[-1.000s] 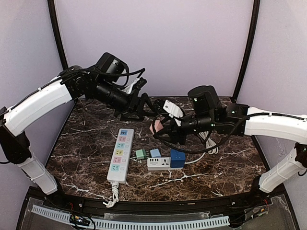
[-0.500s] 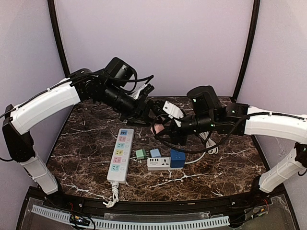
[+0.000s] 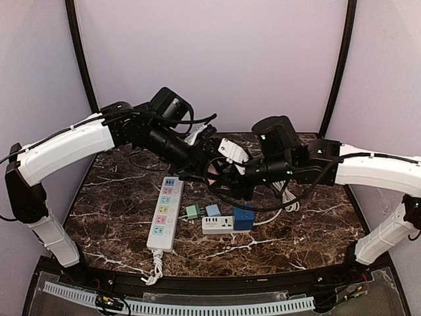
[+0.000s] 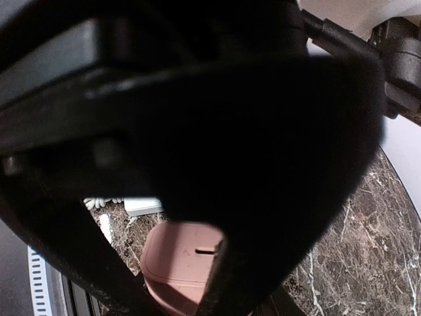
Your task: Insert the plug
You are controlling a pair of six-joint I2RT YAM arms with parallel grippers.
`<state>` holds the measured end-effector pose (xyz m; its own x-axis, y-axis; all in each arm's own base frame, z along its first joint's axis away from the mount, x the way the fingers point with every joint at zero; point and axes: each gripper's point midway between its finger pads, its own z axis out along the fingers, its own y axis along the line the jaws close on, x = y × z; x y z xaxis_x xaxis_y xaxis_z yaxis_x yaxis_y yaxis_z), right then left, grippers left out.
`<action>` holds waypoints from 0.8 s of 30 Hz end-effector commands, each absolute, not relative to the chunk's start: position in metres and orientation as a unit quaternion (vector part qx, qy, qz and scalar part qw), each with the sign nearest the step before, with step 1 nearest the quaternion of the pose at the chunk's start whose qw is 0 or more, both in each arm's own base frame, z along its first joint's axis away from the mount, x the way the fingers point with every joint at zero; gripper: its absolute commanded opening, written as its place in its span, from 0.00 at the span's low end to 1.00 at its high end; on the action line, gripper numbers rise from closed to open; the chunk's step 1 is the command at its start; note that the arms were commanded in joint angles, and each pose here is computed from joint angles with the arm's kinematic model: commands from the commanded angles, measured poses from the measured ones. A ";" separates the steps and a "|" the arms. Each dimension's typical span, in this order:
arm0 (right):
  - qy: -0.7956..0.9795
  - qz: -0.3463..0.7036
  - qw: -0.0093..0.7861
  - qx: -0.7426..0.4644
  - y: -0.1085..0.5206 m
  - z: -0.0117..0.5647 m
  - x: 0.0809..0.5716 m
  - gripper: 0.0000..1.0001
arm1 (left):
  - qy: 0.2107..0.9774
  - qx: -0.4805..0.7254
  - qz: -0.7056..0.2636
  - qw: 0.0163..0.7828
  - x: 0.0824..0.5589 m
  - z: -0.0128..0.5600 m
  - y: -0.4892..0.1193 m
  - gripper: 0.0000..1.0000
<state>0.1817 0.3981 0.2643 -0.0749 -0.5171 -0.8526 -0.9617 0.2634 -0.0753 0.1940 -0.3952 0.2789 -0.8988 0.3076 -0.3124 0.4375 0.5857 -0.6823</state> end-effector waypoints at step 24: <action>0.719 0.210 0.424 -0.509 0.384 0.256 0.189 0.64 | 0.887 0.196 -0.406 0.102 0.186 0.275 -0.381 0.01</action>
<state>0.1851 0.3959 0.2458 -0.0973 -0.5830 -0.8067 -0.9339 0.3335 -0.1284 0.1936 -0.3900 0.2571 -0.9146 0.2779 -0.2936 0.4043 0.6209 -0.6716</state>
